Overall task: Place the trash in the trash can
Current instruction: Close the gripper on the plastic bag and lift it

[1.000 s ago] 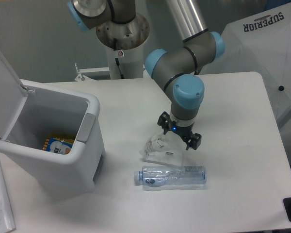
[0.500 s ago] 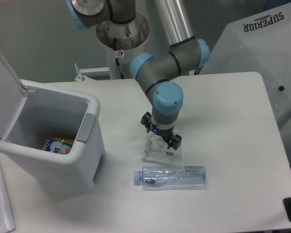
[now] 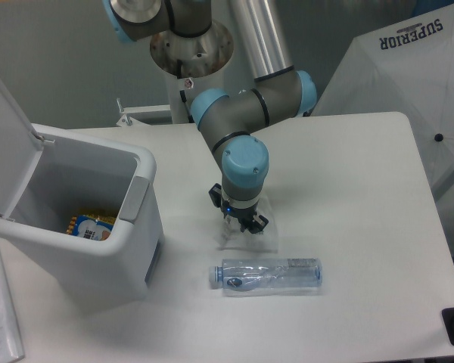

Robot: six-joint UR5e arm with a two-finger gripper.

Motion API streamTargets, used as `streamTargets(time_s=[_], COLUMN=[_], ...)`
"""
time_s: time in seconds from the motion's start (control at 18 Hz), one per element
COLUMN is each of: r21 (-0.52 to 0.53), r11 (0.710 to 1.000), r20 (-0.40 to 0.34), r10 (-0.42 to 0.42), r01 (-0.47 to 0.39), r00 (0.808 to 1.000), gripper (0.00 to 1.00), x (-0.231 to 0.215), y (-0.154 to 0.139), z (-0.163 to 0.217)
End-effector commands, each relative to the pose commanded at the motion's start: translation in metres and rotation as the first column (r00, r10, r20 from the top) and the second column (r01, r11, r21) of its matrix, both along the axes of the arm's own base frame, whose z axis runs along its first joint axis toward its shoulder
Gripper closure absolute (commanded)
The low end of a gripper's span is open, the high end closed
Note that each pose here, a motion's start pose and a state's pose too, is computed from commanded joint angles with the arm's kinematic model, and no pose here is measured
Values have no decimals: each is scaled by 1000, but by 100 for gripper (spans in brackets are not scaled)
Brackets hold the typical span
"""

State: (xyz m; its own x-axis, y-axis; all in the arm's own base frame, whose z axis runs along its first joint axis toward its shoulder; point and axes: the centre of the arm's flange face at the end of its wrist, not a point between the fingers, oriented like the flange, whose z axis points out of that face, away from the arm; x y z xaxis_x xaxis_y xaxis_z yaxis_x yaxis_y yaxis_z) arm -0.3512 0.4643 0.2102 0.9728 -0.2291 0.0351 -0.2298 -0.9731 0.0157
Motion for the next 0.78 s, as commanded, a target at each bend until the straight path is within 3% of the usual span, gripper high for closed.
streamTargets(time_s=[0.39,0.61,0.78], r21=[-1,126,270], r11=[1000,990,957], r20=[55,86,121], r10=[2,50,77], r01=[-2,-61,-107], r00=[998,995,990], gripper=[100,100,100], x=[-18,-40,-55], y=[-8,-12,-13], z=[63,110,150])
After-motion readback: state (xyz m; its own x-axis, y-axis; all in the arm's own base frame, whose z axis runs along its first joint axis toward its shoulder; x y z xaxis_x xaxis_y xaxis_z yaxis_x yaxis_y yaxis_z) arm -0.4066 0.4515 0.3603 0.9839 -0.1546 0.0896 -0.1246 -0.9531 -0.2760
